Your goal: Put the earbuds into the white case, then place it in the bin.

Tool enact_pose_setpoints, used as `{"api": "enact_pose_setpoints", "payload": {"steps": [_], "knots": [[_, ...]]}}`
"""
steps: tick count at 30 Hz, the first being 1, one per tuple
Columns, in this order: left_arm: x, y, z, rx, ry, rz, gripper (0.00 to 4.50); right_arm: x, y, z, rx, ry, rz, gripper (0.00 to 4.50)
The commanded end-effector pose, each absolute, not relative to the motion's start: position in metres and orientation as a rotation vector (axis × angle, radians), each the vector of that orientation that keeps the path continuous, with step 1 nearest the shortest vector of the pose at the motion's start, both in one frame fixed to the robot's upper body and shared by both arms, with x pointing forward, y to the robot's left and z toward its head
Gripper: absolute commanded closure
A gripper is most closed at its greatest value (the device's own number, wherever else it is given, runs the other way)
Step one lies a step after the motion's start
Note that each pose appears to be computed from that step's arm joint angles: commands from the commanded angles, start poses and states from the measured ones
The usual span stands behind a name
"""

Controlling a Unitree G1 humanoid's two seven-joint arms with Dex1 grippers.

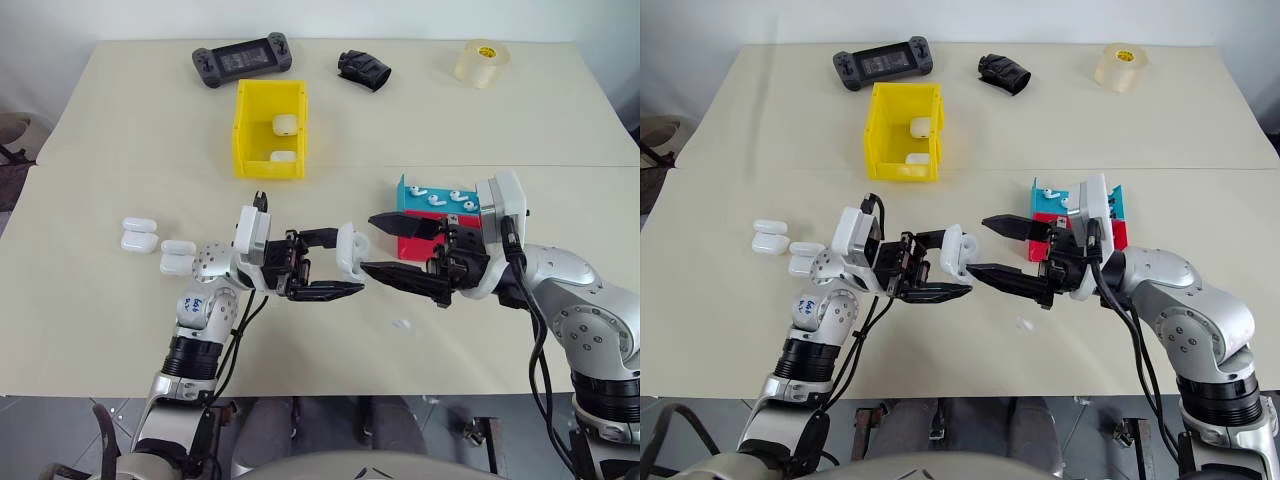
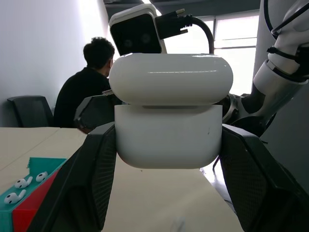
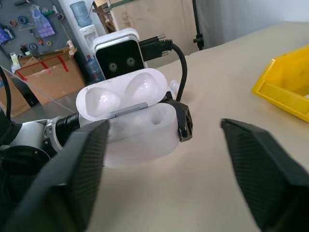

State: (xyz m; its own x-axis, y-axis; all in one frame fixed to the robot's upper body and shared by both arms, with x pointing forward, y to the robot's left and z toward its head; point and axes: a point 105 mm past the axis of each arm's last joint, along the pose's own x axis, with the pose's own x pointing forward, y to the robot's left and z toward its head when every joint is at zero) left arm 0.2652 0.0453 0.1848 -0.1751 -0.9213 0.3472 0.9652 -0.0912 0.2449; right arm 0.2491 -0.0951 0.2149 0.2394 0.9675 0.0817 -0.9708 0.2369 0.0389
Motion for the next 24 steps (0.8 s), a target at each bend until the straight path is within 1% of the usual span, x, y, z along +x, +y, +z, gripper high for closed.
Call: {"api": "enact_pose_setpoints", "payload": {"steps": [1, 4, 7, 10, 14, 18, 20, 22, 24], "knots": [[0.26, 0.044, 0.194, -0.123, -0.563, -1.677, 1.57, 0.245, -0.097, 0.215, 0.059, -0.037, 1.328, 0.02], [0.261, 0.048, 0.191, -0.118, -0.553, -1.647, 1.57, 0.248, -0.107, 0.217, 0.042, -0.062, 1.289, 0.02], [0.264, 0.056, 0.184, -0.102, -0.534, -1.604, 1.57, 0.252, -0.131, 0.225, 0.018, -0.123, 1.211, 0.02], [0.264, 0.062, 0.179, -0.09, -0.525, -1.58, 1.57, 0.251, -0.152, 0.227, -0.028, -0.121, 1.162, 0.02], [0.262, 0.066, 0.178, -0.082, -0.555, -1.552, 1.57, 0.247, -0.182, 0.216, -0.149, -0.039, 1.099, 0.02], [0.254, 0.07, 0.175, -0.119, -0.582, -1.546, 1.57, 0.249, -0.22, 0.201, -0.295, 0.086, 0.985, 0.02], [0.251, 0.071, 0.172, -0.13, -0.576, -1.547, 1.57, 0.25, -0.227, 0.197, -0.343, 0.13, 0.955, 0.02], [0.249, 0.072, 0.17, -0.127, -0.573, -1.546, 1.57, 0.25, -0.228, 0.198, -0.357, 0.129, 0.958, 0.02], [0.247, 0.073, 0.165, -0.131, -0.557, -1.545, 1.57, 0.252, -0.229, 0.196, -0.393, 0.175, 0.948, 0.02]]}}
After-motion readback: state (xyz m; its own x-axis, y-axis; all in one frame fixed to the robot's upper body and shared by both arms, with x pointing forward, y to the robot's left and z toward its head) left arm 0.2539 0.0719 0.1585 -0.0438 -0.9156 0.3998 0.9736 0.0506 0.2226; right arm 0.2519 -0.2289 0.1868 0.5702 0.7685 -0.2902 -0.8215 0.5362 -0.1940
